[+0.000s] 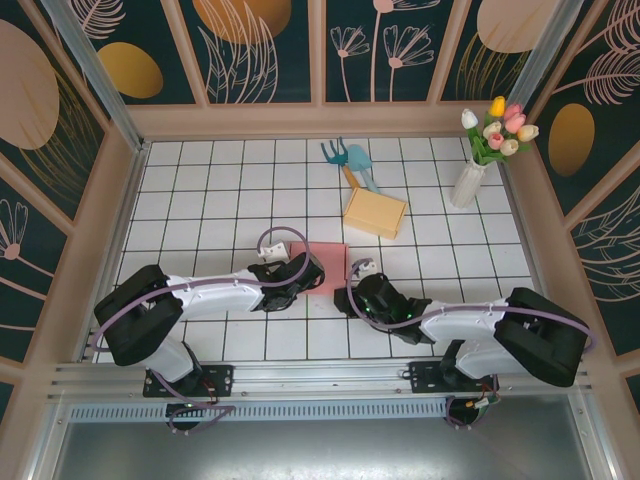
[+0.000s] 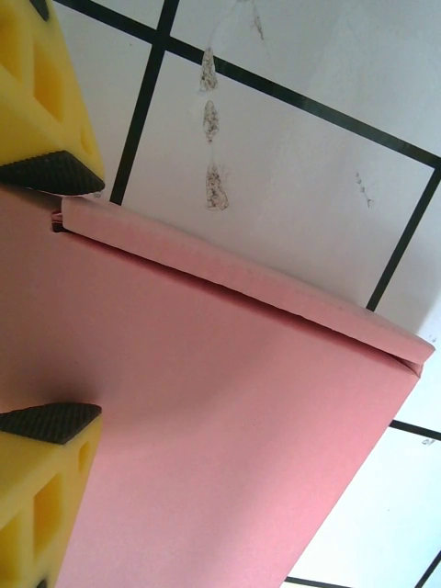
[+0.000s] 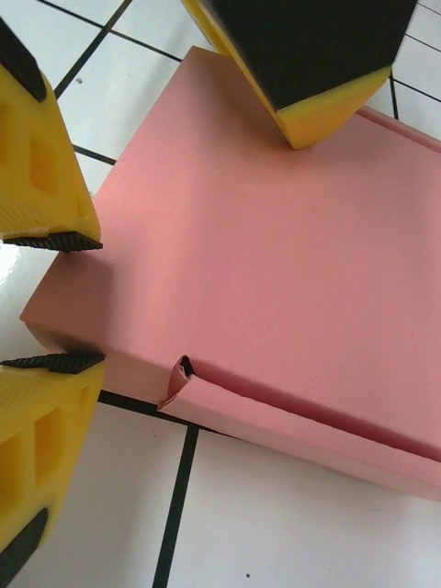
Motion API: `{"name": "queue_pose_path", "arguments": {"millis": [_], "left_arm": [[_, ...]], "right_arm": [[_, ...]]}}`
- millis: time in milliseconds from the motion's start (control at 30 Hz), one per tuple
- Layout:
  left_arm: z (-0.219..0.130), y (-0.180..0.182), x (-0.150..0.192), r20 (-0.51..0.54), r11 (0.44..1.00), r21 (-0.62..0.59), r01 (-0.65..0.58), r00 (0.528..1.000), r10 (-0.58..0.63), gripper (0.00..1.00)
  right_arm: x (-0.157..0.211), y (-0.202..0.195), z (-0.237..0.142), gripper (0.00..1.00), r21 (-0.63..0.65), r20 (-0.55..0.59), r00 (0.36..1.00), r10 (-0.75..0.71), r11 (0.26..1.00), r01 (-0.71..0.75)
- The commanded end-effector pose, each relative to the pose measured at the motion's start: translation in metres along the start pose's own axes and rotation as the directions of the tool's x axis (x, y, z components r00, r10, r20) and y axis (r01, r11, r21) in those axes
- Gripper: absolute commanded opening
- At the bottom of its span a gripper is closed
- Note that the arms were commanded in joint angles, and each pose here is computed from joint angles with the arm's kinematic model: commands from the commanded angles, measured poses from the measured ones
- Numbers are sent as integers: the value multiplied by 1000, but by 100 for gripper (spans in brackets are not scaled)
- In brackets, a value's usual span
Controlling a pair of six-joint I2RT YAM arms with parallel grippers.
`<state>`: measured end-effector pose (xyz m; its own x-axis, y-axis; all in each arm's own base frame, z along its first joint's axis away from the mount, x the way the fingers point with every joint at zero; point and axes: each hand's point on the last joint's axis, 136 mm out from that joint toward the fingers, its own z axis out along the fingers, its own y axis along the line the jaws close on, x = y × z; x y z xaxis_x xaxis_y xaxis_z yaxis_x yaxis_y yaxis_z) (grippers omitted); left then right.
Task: Fold the paper box
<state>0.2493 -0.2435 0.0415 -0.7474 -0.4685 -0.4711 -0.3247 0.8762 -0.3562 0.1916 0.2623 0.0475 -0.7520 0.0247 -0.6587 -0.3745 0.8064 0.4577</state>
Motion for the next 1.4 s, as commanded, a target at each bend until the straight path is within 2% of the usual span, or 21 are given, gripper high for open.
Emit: {"name": "queue_pose_path", "arguments": {"millis": [0, 333, 633, 900, 1000, 1267, 1367], "left_arm": [[13, 37, 15, -30, 993, -111, -34, 999, 31, 62], [19, 44, 18, -24, 990, -133, -39, 999, 36, 61], [20, 50, 17, -13, 988, -148, -49, 999, 48, 61], [20, 52, 16, -5, 987, -150, -52, 999, 52, 61], [20, 52, 15, -2, 987, -153, -53, 999, 53, 61], [20, 53, 13, 7, 985, -161, -56, 998, 58, 61], [18, 51, 12, 11, 986, -157, -53, 998, 56, 61]], "right_arm": [[-2, 8, 0, 38, -61, 30, 999, -38, 997, 40], [-2, 20, -7, 37, -156, 38, 998, -42, 987, 47], [-7, 6, -11, 37, -127, 88, 993, -75, 988, 86], [-9, 1, -14, 37, -157, 110, 992, -65, 984, 82], [-14, -4, -15, 49, -108, 109, 993, -49, 992, 61], [-33, -24, -35, 54, 31, 154, 988, 17, 999, -22], [-43, -28, -38, 61, 77, 165, 986, 0, 997, -12]]}}
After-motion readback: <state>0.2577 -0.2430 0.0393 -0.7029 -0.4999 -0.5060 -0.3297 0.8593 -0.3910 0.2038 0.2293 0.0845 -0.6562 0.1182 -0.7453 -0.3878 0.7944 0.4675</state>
